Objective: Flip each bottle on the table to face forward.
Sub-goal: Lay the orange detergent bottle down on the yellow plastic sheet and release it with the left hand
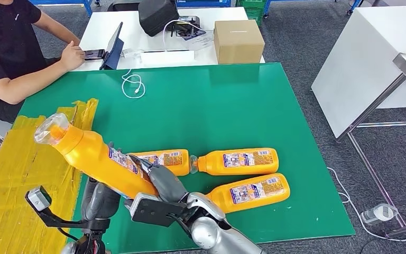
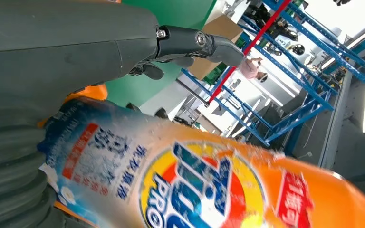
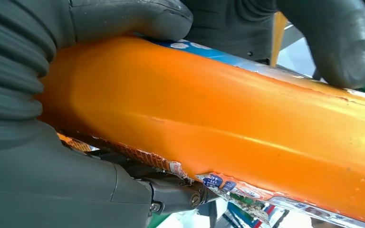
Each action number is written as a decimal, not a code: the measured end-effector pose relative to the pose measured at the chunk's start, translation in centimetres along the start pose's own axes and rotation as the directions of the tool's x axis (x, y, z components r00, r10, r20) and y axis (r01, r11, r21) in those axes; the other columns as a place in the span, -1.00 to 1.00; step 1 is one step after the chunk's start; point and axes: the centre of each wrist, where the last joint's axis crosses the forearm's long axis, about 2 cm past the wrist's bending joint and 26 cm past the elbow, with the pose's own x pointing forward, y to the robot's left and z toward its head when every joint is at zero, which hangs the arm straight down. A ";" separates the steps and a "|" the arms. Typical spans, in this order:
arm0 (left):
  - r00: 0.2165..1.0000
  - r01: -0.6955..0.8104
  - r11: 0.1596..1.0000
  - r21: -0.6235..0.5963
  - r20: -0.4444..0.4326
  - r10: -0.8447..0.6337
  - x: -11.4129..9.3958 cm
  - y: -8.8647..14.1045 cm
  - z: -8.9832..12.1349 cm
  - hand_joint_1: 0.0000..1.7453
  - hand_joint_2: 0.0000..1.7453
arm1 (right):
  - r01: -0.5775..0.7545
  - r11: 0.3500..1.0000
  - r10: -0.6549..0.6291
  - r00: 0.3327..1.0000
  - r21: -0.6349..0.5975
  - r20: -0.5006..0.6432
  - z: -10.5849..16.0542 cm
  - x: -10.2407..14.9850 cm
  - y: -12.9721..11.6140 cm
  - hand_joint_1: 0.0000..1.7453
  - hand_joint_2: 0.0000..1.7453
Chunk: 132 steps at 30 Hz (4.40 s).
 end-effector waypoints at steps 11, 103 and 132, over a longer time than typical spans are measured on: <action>1.000 0.025 0.999 -0.022 -0.016 -0.025 0.0 -0.3 -0.2 -1.00 1.00 | -0.013 0.999 0.014 0.999 0.030 -0.041 -0.4 -0.5 0.4 1.00 1.00; -0.636 0.768 -0.617 0.173 0.092 -0.766 15.7 9.6 -7.1 1.00 1.00 | -0.178 0.981 0.165 0.973 -0.070 -0.161 0.2 -3.5 -4.3 -1.00 1.00; -0.667 0.707 -0.654 -0.268 0.056 -0.743 12.0 16.0 -3.0 1.00 1.00 | -0.241 0.970 0.231 0.957 -0.039 -0.174 -1.0 -3.4 -5.5 -1.00 1.00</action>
